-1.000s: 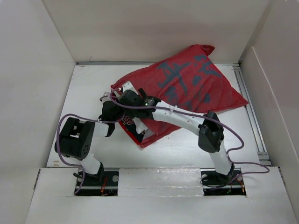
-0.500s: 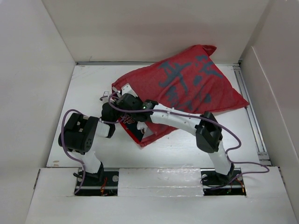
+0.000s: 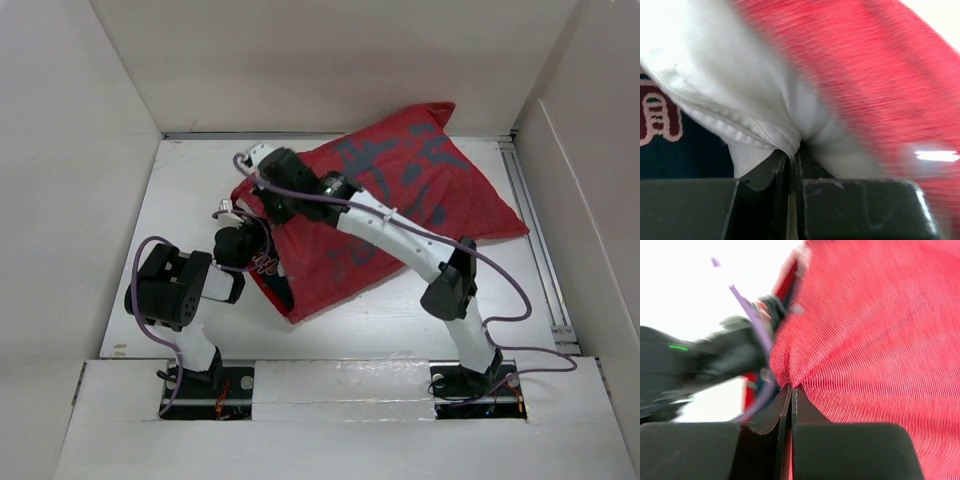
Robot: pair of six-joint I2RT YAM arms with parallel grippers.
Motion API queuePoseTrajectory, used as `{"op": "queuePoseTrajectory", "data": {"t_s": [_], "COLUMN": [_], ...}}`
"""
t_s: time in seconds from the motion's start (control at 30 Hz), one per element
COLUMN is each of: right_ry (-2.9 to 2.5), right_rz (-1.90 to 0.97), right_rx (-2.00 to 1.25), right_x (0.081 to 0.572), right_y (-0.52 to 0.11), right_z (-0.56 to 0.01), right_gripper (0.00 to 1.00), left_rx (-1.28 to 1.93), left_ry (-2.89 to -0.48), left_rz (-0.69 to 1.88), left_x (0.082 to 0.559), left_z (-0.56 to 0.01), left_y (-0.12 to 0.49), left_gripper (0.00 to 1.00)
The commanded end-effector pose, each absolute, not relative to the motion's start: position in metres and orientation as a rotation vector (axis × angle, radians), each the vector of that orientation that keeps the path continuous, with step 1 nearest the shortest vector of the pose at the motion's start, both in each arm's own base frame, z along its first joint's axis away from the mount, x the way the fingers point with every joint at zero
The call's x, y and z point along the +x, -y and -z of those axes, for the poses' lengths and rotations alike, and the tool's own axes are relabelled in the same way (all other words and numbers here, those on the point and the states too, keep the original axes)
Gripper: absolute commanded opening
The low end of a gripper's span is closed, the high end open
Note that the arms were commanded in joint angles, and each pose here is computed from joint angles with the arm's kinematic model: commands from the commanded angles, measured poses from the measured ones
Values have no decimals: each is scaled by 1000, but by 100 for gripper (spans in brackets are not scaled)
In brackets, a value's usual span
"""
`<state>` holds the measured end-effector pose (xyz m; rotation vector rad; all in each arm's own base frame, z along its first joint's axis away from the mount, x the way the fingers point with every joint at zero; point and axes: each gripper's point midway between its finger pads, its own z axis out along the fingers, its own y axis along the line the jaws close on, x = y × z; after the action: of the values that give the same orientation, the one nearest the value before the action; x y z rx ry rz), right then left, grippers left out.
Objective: Put the pillow into the pillowcase
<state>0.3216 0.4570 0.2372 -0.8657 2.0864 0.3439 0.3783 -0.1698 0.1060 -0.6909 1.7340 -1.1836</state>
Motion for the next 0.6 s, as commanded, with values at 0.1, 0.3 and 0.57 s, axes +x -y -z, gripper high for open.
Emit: {"op": "queuePoseTrajectory", "data": {"t_s": [0.1,0.3,0.57], "right_ry": [-1892,-1769,-1750], "right_rz": [-1197,-1427,-1653], "right_rx": [-986,-1058,-1168], "right_x": [296,263,232], "right_y": [-498,-505,-528], "right_z": [-335,-378,-363], "right_gripper": [0,0,0], "left_rx": [-308,-324,-319], "left_ry": [-1329,-1352,-1324], "left_rz": [1444,1482,1561], "left_x": [356,367,376], "left_z": [-215,-204,-206], "left_y": [210,226,264], "left_gripper": [0,0,0]}}
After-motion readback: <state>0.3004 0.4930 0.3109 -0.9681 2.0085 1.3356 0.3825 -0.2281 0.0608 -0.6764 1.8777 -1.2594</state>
